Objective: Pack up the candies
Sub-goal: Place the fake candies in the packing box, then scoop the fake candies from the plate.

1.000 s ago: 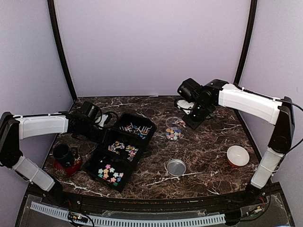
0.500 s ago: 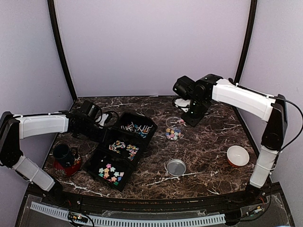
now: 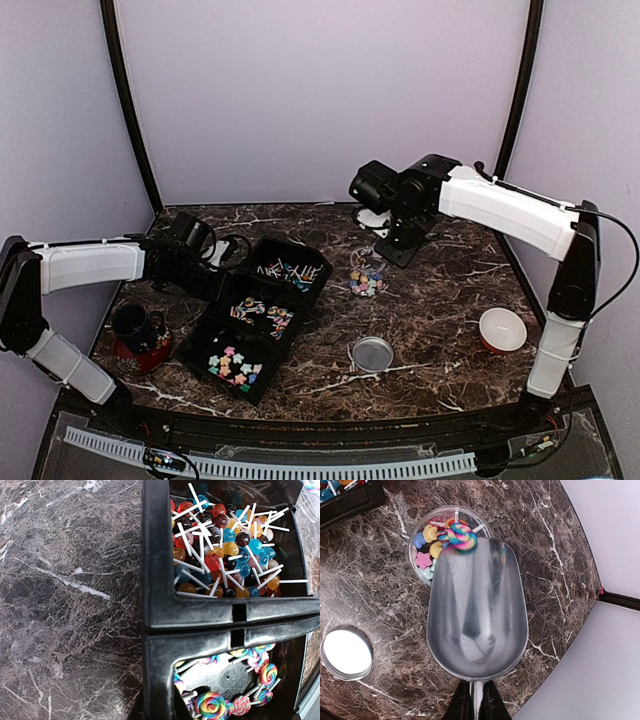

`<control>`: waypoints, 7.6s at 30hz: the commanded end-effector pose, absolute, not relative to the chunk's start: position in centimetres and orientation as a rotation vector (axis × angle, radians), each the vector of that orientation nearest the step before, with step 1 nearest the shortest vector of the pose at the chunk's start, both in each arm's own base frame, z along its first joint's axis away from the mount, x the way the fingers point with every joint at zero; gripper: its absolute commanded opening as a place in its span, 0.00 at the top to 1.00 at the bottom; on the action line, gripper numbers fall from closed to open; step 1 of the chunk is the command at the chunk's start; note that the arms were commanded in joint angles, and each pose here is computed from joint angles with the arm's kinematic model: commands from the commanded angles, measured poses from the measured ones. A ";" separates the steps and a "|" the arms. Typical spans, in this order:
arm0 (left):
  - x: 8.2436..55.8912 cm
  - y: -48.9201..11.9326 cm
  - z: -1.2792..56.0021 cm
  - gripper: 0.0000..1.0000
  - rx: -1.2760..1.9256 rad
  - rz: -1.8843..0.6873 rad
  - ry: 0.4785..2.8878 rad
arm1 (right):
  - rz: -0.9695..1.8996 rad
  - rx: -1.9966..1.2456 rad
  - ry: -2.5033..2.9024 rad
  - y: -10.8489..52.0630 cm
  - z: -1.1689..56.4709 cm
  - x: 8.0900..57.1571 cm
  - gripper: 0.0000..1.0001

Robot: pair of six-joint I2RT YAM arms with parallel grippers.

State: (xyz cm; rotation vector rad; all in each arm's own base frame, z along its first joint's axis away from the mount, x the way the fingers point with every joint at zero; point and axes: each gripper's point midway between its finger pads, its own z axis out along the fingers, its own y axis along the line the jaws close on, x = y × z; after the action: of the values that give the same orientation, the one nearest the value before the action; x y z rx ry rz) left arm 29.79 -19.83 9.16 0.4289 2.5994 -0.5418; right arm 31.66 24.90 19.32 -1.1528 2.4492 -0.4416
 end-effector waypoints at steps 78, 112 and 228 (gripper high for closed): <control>32.8 -20.7 11.5 1.00 0.242 -0.916 2.516 | -0.142 -1.584 1.906 39.9 25.2 20.3 1.00; 31.1 -22.6 11.4 1.00 0.497 -0.622 2.539 | -0.426 -1.921 1.911 44.7 12.1 19.7 1.00; 31.1 -22.6 12.5 1.00 0.490 -0.599 2.489 | 0.965 -1.190 1.767 51.9 10.0 19.5 1.00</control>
State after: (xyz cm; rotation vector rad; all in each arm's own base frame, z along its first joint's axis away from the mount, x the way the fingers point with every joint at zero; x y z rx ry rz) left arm 29.42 -19.35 7.02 0.5137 2.6759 -0.3868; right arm 19.57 51.08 6.55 -1.2252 1.9013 0.9250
